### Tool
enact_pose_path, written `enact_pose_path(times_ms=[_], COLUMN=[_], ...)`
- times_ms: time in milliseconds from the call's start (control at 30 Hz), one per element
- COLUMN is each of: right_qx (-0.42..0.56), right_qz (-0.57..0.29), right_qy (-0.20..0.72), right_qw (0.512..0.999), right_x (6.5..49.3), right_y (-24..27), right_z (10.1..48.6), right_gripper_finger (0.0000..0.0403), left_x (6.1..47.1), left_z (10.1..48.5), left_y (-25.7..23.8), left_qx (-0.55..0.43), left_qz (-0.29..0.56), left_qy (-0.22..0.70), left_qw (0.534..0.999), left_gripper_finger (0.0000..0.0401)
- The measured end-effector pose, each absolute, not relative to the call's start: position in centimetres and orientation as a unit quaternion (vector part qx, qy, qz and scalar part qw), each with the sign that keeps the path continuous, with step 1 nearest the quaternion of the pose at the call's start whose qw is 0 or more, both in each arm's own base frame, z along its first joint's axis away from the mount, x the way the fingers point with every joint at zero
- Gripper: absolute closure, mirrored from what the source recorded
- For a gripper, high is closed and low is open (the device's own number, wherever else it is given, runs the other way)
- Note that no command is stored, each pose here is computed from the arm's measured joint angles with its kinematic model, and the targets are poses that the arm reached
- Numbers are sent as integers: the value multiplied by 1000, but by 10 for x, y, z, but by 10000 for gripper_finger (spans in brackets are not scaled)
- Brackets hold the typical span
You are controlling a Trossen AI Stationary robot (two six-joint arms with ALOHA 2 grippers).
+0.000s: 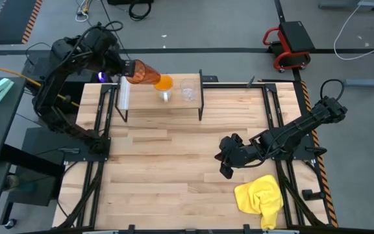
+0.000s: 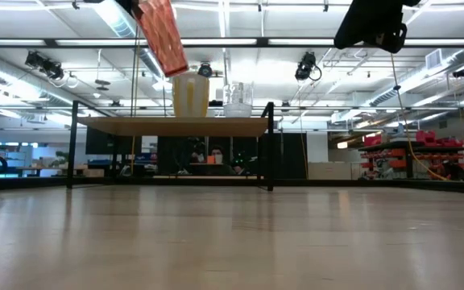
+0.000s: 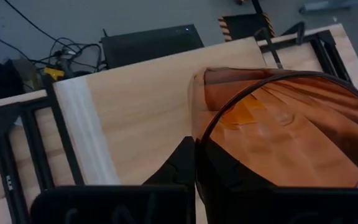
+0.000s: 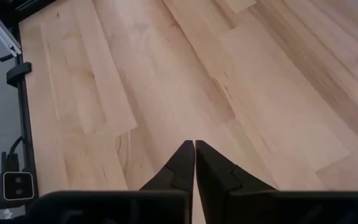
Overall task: Stack small to large cups/mugs on shelf
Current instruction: Put the orange cup on the shelf
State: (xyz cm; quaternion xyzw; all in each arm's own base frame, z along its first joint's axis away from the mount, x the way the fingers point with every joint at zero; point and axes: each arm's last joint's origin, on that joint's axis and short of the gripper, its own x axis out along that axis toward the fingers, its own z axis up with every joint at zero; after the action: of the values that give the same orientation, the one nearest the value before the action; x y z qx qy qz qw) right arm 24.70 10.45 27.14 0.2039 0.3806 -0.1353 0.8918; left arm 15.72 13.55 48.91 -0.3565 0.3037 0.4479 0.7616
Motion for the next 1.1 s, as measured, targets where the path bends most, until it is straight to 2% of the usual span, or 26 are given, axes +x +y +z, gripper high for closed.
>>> enact_pose_path(times_ms=[567, 1100], right_qx=[202, 203], right_qz=[-144, -144], right_qy=[375, 375], right_qw=[893, 893], right_x=[247, 247], right_y=[104, 104], right_z=[272, 272], right_gripper_finger=[388, 388], left_x=[139, 153], left_z=[491, 452], left_y=[147, 160], left_qx=[-376, -401], left_qz=[511, 497], left_qy=[267, 343], left_qw=[725, 689], left_gripper_finger=[390, 390])
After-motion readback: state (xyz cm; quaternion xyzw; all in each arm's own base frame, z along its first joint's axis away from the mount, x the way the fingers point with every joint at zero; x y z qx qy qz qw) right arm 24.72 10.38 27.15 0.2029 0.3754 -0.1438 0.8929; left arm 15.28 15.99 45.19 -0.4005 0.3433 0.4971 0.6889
